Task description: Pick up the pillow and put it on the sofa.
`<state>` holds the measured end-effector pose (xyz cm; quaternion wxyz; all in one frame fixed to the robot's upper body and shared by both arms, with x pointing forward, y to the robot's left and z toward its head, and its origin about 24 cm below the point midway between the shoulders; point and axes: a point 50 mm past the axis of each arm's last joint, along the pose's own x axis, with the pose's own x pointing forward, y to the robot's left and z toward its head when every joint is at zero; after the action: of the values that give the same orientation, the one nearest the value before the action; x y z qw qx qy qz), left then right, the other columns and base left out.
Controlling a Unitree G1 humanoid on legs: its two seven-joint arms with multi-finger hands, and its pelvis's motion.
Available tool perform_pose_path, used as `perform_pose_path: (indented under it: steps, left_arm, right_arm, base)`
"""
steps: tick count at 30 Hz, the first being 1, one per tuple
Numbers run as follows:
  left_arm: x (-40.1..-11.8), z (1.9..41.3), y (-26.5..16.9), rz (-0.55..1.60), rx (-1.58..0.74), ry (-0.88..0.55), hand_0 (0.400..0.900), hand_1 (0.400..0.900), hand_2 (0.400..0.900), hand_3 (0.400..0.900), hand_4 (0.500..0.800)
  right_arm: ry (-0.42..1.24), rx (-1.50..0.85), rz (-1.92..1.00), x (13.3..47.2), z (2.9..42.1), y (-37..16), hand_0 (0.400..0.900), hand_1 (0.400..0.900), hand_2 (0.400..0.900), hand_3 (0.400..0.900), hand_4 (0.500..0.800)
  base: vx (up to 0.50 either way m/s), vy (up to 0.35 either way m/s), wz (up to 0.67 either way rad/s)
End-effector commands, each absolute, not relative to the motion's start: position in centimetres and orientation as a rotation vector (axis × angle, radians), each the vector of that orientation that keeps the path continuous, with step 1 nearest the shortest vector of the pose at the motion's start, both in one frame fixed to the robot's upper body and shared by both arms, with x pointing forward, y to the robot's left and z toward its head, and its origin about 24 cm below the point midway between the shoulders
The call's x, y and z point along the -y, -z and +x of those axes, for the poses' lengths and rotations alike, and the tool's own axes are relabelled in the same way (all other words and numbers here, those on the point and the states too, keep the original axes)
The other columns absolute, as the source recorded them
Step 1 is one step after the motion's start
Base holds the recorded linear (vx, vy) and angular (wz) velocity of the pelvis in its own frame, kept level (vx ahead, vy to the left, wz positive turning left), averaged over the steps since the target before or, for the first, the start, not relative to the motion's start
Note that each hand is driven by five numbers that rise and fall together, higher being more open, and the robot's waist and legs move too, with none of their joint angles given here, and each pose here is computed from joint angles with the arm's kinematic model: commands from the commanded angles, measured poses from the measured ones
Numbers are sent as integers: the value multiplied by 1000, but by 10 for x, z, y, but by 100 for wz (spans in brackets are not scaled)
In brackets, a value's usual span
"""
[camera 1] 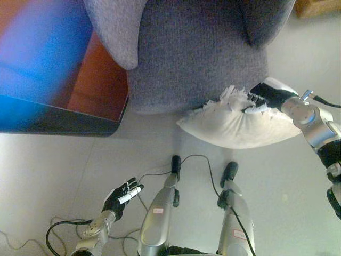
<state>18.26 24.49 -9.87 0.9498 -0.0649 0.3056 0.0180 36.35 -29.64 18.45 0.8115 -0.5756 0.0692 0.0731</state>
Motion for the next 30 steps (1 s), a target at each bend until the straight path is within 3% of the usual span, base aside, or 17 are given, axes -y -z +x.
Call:
perform_pose_path:
  steps: [1, 13, 23, 30]
  left_arm:
    - [-283, 134, 112, -25, -781, -115, 900, 900, 900, 900, 800]
    - [-286, 76, 138, 4, -1026, -152, 900, 900, 900, 900, 800]
    - [-286, 47, 147, 38, -1150, -205, 900, 900, 900, 900, 800]
    - [-291, 36, 149, 58, -1208, -254, 900, 900, 900, 900, 800]
  right_arm:
    - [-168, 235, -1174, 277, 353, -270, 400, 400, 400, 400, 500]
    - [-346, 148, -1119, 274, 338, -259, 400, 400, 400, 400, 500]
    - [-310, 153, -1074, 259, 359, -312, 400, 400, 400, 400, 500]
    - [-189, 49, -1023, 261, 376, -327, 400, 400, 400, 400, 500]
  base:
    - [164, -5, 2]
    - [154, 21, 9]
    - [97, 34, 14]
    - [115, 42, 15]
